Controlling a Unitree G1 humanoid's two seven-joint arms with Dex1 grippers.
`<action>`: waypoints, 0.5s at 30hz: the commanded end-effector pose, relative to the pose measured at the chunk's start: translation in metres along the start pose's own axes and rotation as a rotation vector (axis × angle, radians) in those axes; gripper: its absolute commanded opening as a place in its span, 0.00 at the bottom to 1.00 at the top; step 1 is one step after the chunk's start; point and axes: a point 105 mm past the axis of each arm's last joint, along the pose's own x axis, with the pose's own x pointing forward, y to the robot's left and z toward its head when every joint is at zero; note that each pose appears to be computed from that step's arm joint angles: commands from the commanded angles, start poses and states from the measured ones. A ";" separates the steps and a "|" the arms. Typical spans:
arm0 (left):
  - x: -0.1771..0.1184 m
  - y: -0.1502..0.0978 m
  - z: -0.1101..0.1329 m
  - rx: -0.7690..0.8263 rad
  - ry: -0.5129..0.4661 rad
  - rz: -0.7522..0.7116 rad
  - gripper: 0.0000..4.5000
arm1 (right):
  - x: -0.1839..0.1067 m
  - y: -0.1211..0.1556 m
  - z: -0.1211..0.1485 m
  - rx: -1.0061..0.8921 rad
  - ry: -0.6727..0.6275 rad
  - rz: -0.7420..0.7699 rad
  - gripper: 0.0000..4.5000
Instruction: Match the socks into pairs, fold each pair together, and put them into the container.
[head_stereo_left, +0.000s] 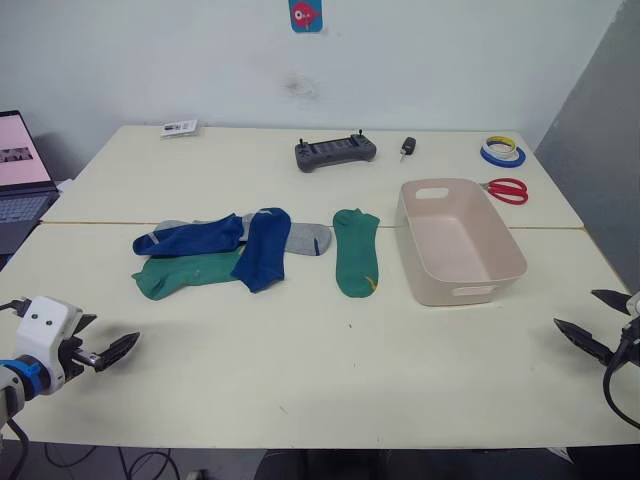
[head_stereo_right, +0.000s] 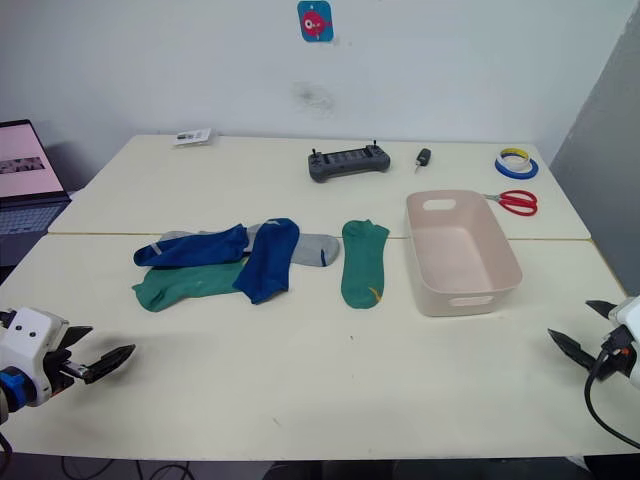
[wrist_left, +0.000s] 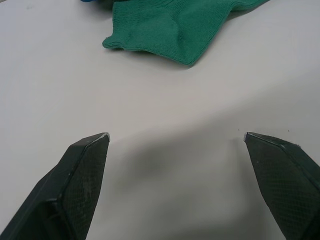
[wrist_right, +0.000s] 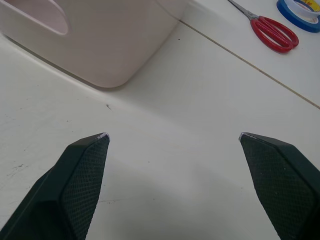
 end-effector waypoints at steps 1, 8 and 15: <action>-0.003 0.009 0.010 -0.006 -0.049 0.021 1.00 | -0.002 -0.002 0.007 -0.026 -0.023 -0.018 0.99; -0.007 -0.003 0.015 -0.046 -0.097 -0.110 1.00 | -0.002 -0.006 0.005 -0.031 -0.044 -0.079 0.99; -0.008 -0.010 0.011 -0.033 -0.108 -0.153 1.00 | -0.003 -0.003 0.000 -0.011 -0.048 -0.073 0.99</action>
